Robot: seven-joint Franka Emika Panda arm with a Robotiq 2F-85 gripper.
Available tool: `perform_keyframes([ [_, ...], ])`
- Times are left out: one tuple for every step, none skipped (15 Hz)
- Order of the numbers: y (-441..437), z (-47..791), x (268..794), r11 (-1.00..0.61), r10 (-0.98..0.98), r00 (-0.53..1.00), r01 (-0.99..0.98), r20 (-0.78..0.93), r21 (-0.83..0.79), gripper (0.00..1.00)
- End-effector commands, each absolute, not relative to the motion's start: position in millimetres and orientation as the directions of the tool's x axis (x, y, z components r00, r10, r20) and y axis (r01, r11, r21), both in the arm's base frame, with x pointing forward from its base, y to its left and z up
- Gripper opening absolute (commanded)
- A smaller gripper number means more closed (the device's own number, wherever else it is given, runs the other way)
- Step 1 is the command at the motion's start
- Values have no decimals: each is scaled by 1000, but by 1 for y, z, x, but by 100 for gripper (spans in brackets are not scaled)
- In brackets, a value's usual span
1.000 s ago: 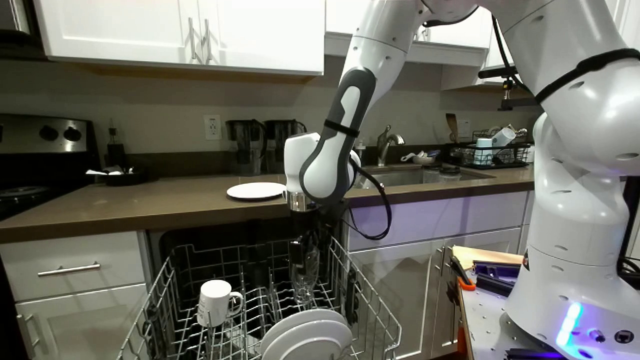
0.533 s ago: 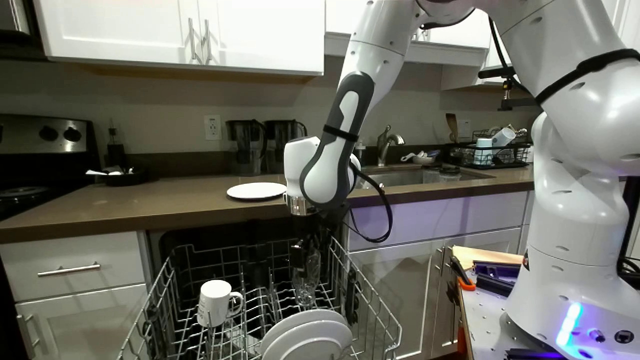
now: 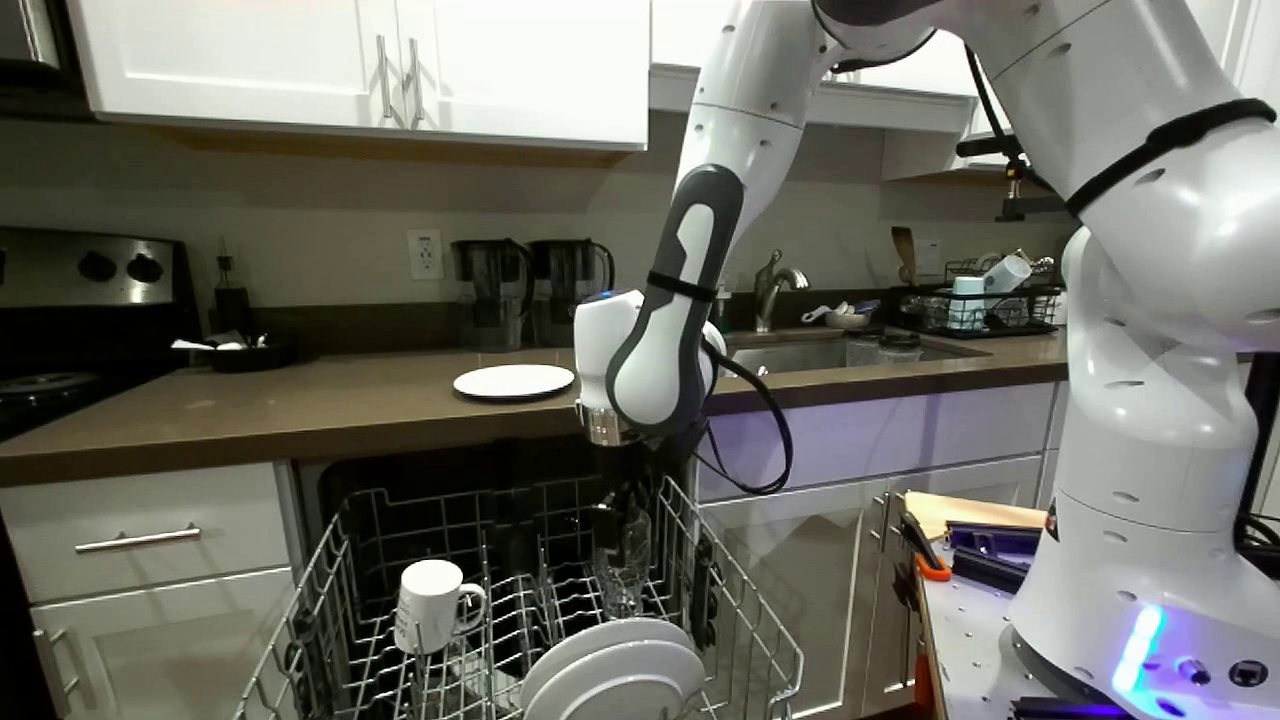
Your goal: Move the glass jar to the right
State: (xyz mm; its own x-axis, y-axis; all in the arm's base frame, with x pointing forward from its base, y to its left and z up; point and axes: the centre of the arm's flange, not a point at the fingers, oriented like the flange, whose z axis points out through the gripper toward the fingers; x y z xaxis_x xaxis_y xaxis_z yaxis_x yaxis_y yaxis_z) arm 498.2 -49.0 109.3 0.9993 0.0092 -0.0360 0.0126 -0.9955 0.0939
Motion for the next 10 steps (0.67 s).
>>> perform_keyframes([
  [-48,96,498,-996,-14,999,-11,-33,94,61],
  [-47,93,498,-996,-14,999,-11,-36,92,61],
  [-47,91,498,-996,-14,999,-11,-37,91,61],
  [-48,89,499,-996,-14,999,-11,-36,89,61],
  [-48,86,500,-996,-15,999,-12,-37,89,61],
  [-48,84,501,-996,-14,999,-11,-37,87,61],
  [-48,83,502,-996,-12,999,-9,-38,85,61],
  [-48,82,502,-996,-11,999,-7,-40,84,61],
  [-48,82,503,-996,-10,999,-6,-41,85,61],
  [-48,81,503,-996,-9,999,-5,-43,84,61],
])
